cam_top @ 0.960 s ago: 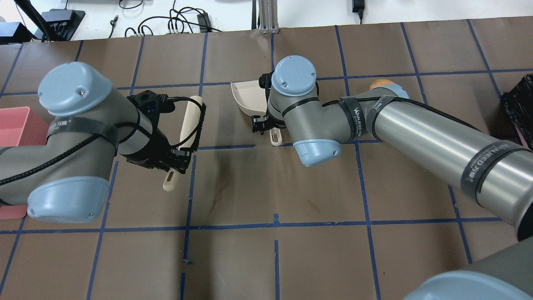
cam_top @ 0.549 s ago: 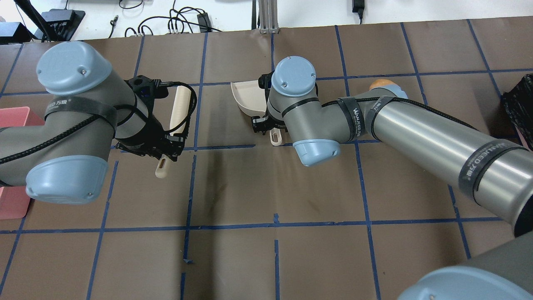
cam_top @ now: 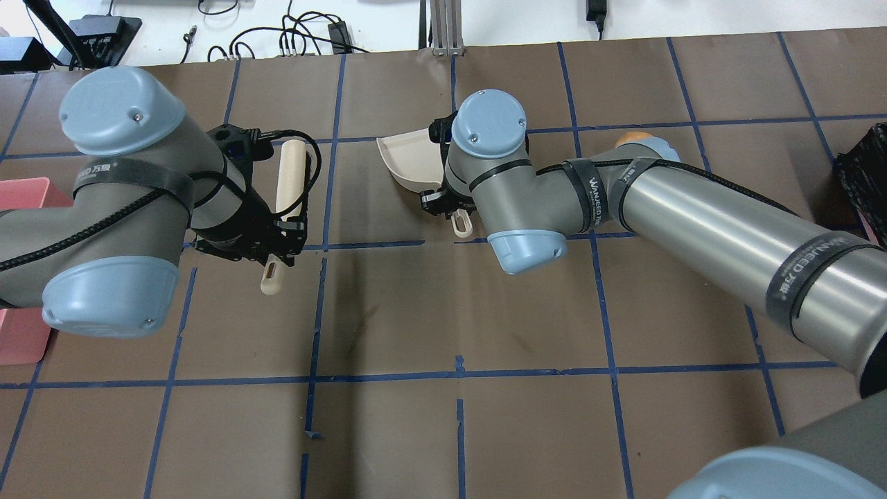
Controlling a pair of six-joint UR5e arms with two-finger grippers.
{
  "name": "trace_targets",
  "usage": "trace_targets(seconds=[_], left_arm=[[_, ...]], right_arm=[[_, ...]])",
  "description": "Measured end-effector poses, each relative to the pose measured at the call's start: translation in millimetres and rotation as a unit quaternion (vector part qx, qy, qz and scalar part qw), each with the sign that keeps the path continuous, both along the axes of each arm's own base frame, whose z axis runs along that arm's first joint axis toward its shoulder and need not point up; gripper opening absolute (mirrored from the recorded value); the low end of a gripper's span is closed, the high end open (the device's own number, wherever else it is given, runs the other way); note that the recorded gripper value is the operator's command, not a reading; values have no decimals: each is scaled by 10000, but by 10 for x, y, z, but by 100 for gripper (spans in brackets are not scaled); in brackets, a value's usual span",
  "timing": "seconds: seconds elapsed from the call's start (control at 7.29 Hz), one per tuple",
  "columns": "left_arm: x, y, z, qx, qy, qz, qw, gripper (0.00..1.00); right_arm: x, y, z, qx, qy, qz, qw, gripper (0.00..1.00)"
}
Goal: Sweep and dump trash in nearest bin
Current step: 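Grasp the dustpan handle with the right gripper and carry it beside the bread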
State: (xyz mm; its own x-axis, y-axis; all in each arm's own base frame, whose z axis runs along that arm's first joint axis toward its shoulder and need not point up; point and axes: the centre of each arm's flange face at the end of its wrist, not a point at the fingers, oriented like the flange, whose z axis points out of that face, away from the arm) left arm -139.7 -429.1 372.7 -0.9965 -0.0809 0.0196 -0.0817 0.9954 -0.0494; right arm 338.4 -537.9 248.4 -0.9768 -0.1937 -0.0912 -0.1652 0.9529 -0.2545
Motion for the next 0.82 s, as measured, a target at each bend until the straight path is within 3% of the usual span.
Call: trace_targets(seconds=[0.27, 0.41, 0.69, 0.82], left_arm=[[-3, -1, -12, 16, 25, 129, 9999, 0], [-7, -4, -19, 24, 39, 180, 9998, 0], [-33, -20, -36, 39, 117, 410, 9991, 0], [-65, -55, -30, 33, 189, 533, 9984, 0]], right_arm=[[-393, -134, 476, -42, 125, 111, 9999, 1], [-850, -238, 814, 130, 282, 271, 9992, 0], [-1920, -329, 1422, 525, 572, 951, 9924, 0], [-2491, -329, 1623, 744, 684, 1410, 9848, 0]])
